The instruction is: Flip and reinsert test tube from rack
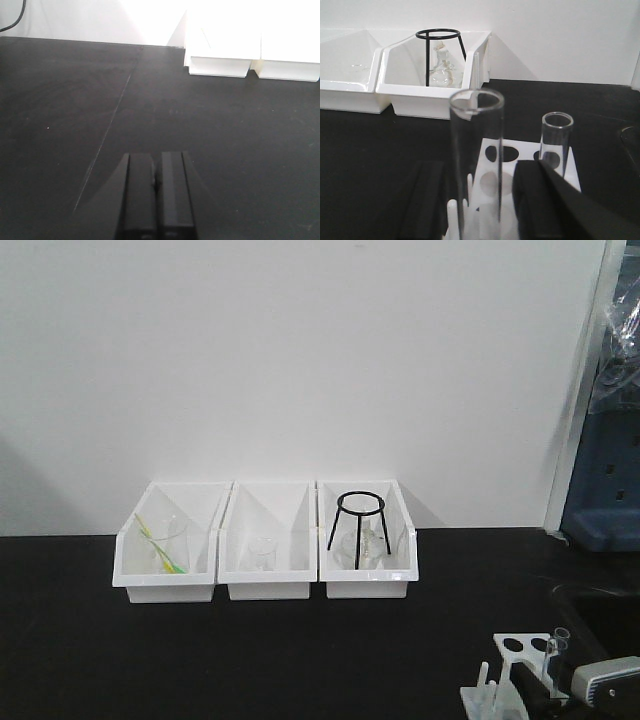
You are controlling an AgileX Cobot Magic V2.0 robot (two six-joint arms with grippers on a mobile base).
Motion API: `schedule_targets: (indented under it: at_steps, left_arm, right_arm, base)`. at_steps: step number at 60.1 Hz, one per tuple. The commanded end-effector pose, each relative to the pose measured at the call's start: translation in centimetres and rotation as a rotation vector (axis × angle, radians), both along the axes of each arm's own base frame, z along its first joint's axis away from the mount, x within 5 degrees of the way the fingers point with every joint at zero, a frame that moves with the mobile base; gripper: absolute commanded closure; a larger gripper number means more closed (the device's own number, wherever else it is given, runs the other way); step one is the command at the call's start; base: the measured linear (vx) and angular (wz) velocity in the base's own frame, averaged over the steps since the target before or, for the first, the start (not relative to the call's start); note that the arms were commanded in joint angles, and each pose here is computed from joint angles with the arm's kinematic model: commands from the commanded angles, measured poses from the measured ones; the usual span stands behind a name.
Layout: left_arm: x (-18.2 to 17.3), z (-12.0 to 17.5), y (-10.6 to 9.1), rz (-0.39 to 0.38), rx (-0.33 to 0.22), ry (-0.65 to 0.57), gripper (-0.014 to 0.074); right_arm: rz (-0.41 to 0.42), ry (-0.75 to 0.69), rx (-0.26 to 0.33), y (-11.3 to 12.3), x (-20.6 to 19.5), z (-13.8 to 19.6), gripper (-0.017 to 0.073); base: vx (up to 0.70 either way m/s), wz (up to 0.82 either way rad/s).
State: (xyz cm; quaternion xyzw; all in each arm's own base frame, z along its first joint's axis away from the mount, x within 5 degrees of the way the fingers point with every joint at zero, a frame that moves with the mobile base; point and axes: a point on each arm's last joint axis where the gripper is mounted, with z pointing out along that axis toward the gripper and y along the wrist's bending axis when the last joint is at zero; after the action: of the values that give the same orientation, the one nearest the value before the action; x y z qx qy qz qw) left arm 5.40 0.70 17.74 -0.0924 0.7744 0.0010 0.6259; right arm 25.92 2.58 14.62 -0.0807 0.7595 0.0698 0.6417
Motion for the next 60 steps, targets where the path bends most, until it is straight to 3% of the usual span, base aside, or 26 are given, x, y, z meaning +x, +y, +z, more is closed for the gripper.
schedule_targets:
  at_steps: [1,8,19,27,36,46,56,60]
  left_arm:
    - [0.1,0.7,-0.1,-0.012,0.006,-0.089,0.06]
    - [0.1,0.7,-0.1,-0.012,0.006,-0.089,0.06]
    - [0.1,0.7,-0.1,-0.012,0.006,-0.089,0.06]
    - [0.1,0.7,-0.1,-0.012,0.006,-0.089,0.06]
    - [0.1,0.7,-0.1,-0.012,0.006,-0.089,0.06]
    - [0.1,0.7,-0.1,-0.012,0.006,-0.089,0.06]
    - [0.1,0.7,-0.1,-0.012,0.006,-0.089,0.06]
    - [0.1,0.7,-0.1,-0.012,0.006,-0.089,0.06]
  right_arm:
    - [0.012,-0.264,0.027,0.0,0.4,3.1,0.039]
    - [0.016,-0.264,0.029,0.1,0.4,3.1,0.0573]
    - [0.012,-0.271,0.036,0.0,0.4,3.4,0.0572]
    - [0.005,-0.319,0.045,-0.1,-0.1,5.3,0.0571]
    - [-0.041,-0.335,0.088,-0.5,-1.1,9.2,0.0571]
    - [-0.075,-0.344,0.078,-0.8,-2.0,15.7,0.0571]
    - [-0.12,-0.323,0.042,-1.3,-3.0,21.7,0.0571]
    - [-0.126,-0.296,-0.012,-1.4,-3.3,22.6,0.0571]
  base:
    - [0.0,0.0]
    - [0.0,0.0]
    - [0.0,0.0]
    - [0.0,0.0]
    - [0.0,0.0]
    - [0.0,0.0]
    - [0.0,0.0]
    - [0.0,0.0]
